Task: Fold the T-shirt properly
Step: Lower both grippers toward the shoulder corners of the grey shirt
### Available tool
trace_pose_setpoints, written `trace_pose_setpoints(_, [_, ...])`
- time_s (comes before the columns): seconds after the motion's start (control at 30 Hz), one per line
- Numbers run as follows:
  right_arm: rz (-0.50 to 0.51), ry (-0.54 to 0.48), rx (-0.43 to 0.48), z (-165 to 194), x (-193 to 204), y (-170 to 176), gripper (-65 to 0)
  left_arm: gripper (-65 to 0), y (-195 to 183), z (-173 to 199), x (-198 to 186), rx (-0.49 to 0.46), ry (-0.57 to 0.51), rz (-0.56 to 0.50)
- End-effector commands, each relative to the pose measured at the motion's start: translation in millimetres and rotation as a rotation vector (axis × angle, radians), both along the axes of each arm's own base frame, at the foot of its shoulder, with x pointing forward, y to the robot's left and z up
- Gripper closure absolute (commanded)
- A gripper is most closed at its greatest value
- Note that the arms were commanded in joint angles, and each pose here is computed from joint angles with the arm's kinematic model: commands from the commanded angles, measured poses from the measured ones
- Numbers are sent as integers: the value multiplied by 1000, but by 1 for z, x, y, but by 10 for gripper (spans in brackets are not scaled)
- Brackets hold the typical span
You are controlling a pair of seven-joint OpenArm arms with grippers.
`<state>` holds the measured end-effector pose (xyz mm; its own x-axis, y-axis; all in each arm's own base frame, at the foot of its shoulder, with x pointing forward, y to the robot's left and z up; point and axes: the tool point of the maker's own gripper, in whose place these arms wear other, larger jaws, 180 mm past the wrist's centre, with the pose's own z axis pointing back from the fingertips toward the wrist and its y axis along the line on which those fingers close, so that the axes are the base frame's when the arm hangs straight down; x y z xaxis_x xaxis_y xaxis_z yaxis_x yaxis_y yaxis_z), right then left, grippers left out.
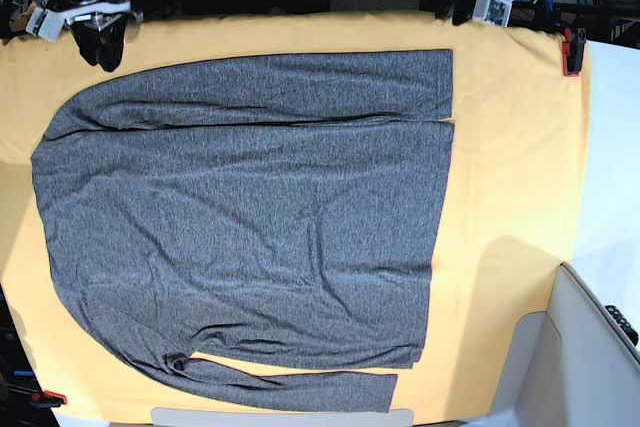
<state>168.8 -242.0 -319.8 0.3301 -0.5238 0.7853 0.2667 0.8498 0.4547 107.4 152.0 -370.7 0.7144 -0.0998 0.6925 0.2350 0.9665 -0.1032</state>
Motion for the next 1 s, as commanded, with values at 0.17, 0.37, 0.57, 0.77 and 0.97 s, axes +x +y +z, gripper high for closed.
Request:
trace_pose_setpoints(0.17, [-85, -48, 274, -1, 20, -4, -220, -181, -10, 6, 14, -23, -32, -15])
trace_pose_setpoints(0.37, [-231, -119, 398, 12, 19, -37, -220, -181, -8, 3, 29, 1, -14, -25])
trace_pose_setpoints(0.57, [-392, -48, 375, 0, 4, -68, -220, -181, -13, 4, 38, -4, -22, -35])
trace_pose_setpoints(0.77, [-499, 21, 378, -18, 0, -82, -219, -181, -30, 0, 41, -21, 11, -80])
trace_pose_setpoints(0.97, [-504, -6, 413, -25, 21, -83, -218, -181, -35, 0, 48, -22, 9, -96])
